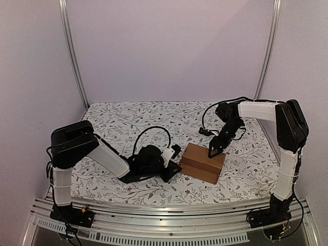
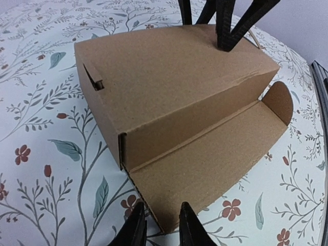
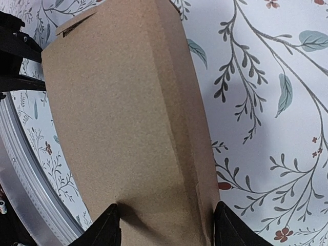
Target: Fold the paper box
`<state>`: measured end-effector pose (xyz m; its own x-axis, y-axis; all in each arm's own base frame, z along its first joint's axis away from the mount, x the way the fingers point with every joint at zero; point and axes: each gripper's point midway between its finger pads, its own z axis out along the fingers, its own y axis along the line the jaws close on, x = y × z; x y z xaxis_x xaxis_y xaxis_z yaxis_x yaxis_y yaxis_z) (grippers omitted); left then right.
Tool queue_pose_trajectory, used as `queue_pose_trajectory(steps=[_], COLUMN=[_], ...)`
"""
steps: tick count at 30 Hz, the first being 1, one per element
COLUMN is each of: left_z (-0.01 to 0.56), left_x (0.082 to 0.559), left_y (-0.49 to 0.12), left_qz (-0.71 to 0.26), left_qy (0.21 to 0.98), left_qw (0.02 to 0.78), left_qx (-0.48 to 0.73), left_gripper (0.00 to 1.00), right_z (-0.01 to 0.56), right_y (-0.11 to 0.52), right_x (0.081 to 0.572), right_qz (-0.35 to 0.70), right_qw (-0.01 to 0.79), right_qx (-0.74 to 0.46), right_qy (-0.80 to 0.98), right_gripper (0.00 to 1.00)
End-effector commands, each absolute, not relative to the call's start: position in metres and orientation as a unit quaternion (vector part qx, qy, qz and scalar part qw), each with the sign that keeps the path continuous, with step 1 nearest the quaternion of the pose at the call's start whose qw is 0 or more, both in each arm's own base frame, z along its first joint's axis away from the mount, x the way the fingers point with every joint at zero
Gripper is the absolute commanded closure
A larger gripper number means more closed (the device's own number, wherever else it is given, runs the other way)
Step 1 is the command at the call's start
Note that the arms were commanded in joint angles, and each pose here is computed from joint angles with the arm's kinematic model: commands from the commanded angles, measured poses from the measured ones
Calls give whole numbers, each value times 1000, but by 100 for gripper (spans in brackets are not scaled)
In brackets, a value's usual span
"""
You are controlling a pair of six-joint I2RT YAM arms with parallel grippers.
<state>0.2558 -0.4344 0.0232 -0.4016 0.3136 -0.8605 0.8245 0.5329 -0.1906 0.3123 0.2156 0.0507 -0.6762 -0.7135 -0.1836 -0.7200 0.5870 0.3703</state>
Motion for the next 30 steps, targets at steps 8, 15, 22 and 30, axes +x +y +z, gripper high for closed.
queue_pose_trajectory(steps=[8,15,22,30], left_z=[11,9,11,14], left_x=[258,266,265,260], left_y=[-437,-437,-435,-435], left_qz=[-250,-230,-220,-188], left_qy=[780,790,786,778], left_qw=[417,416,422,430], left_qx=[395,387,395,418], left_gripper=[80,81,85,88], right_z=[28,28,28,26], right_y=[210,211,210,209], right_x=[305,301,302,302], right_qz=[202,212,208,204], right_qw=[-29,-34,-32,-34], right_qx=[-387,-390,-394,-394], right_qy=[899,895,895,895], right_gripper=[42,44,44,45])
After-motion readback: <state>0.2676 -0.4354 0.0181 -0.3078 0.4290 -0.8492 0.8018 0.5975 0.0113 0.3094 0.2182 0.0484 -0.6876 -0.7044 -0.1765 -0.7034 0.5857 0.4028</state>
